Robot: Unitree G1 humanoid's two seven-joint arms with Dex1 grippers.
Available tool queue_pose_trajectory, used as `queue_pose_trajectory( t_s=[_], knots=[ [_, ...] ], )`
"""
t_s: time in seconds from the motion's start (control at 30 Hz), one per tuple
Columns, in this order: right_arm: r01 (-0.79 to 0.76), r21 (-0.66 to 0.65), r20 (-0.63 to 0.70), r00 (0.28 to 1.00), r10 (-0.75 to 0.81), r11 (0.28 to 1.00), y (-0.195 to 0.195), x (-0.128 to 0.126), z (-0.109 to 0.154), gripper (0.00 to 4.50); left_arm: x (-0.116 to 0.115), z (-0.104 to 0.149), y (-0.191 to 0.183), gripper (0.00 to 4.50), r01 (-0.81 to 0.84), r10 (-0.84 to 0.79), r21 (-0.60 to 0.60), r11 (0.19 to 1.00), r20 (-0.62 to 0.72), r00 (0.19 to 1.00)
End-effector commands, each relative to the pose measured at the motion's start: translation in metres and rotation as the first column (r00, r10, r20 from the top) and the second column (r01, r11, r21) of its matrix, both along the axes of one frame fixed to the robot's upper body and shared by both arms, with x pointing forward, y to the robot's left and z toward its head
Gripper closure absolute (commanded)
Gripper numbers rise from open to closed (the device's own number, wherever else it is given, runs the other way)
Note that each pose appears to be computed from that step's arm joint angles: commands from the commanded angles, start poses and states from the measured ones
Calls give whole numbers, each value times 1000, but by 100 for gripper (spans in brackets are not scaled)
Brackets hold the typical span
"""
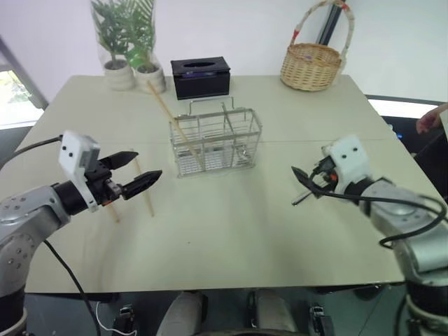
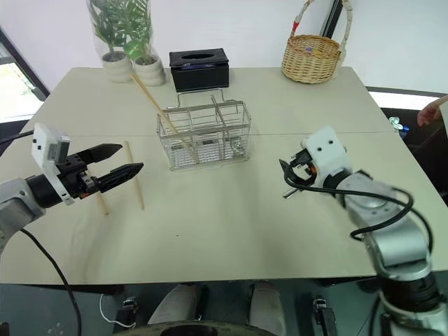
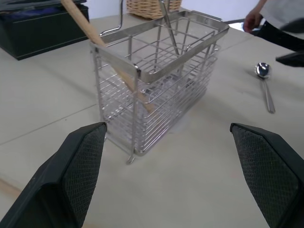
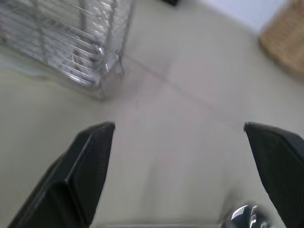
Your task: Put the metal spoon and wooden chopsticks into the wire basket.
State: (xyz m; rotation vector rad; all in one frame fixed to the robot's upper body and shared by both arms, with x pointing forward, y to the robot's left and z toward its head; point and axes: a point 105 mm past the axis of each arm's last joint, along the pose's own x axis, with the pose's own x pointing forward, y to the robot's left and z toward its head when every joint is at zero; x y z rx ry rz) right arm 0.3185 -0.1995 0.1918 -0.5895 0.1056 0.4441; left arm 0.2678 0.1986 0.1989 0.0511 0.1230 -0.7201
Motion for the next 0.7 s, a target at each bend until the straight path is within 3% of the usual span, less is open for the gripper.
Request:
queue_pose_trajectory(
  t_s=[0.03,0.2,0.3,0.5,0.7],
  knots=[
    [-265,-258,44,958,285,929,2,8,20,0,-8,9,-17,11,79,-79,-2,997,30,996],
    [-537,-401,-161,839,520,742,-1,27,12,0,-14,5,-27,11,125,-125,1,992,17,992],
    [-658,-440,-336,752,567,612,-7,36,-6,0,-15,9,-30,11,127,-126,-4,992,32,991],
    [-770,-485,-591,637,495,413,-20,50,-32,0,-18,17,-32,11,115,-114,-2,993,52,992],
    [-772,-561,-681,635,365,298,-22,66,-45,0,-20,27,-28,11,66,-66,-3,998,73,995]
  ],
)
